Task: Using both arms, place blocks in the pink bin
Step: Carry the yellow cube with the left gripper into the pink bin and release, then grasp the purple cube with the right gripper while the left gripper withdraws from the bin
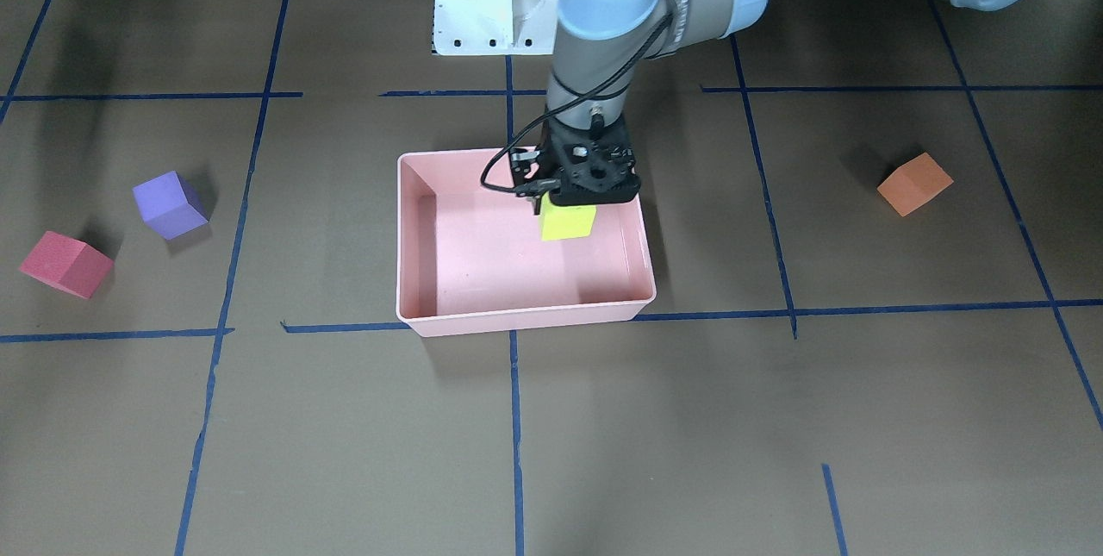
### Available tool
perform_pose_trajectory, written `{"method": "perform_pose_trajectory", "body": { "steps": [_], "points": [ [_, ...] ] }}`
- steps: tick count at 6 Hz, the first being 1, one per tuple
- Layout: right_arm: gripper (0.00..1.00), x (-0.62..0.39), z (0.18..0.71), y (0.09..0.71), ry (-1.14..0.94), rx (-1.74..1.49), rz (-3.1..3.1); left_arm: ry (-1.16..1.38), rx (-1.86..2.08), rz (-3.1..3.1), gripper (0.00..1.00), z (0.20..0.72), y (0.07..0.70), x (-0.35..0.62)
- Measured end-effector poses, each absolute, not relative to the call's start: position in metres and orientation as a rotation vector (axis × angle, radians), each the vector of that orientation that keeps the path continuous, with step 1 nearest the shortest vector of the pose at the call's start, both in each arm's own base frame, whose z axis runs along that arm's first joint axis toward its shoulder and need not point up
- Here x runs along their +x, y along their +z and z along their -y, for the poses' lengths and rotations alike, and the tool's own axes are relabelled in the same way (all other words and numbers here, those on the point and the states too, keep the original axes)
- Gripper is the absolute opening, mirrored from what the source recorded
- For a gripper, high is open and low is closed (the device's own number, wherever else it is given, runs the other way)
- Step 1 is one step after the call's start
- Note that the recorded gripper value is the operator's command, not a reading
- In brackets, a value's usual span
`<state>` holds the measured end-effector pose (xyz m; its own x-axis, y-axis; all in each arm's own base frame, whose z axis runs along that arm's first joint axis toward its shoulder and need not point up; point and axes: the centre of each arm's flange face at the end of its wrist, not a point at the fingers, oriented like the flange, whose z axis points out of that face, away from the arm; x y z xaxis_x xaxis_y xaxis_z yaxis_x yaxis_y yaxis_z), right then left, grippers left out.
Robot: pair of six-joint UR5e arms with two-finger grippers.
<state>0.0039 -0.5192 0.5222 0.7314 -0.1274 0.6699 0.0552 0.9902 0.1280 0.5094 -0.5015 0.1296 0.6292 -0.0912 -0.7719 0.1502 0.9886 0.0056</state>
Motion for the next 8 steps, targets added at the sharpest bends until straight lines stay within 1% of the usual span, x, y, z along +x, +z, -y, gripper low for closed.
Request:
{"method": "perform_pose_trajectory", "body": {
  "steps": [1, 3, 4, 5, 6, 8],
  "points": [
    [1.0, -0.017, 0.525, 0.509, -0.147, 0.111, 0.751, -0.092, 0.09, -0.875, 1.0, 0.497, 0.133, 0.501],
    [1.0, -0.082, 0.52, 0.466, -0.274, 0.144, 0.772, 0.057, 0.148, -0.841, 1.0, 0.466, 0.152, 0.444],
    [1.0, -0.115, 0.511, 0.447, -0.297, 0.165, 0.792, 0.089, 0.167, -0.831, 1.0, 0.459, 0.165, 0.421],
    [1.0, -0.15, 0.499, 0.437, -0.277, 0.195, 0.816, 0.099, 0.175, -0.824, 1.0, 0.457, 0.172, 0.411],
    [1.0, -0.183, 0.481, 0.44, -0.259, 0.219, 0.829, 0.102, 0.178, -0.822, 1.0, 0.457, 0.174, 0.408],
    [1.0, -0.227, 0.439, 0.467, -0.265, 0.232, 0.827, 0.103, 0.18, -0.823, 1.0, 0.457, 0.175, 0.407]
  ]
}}
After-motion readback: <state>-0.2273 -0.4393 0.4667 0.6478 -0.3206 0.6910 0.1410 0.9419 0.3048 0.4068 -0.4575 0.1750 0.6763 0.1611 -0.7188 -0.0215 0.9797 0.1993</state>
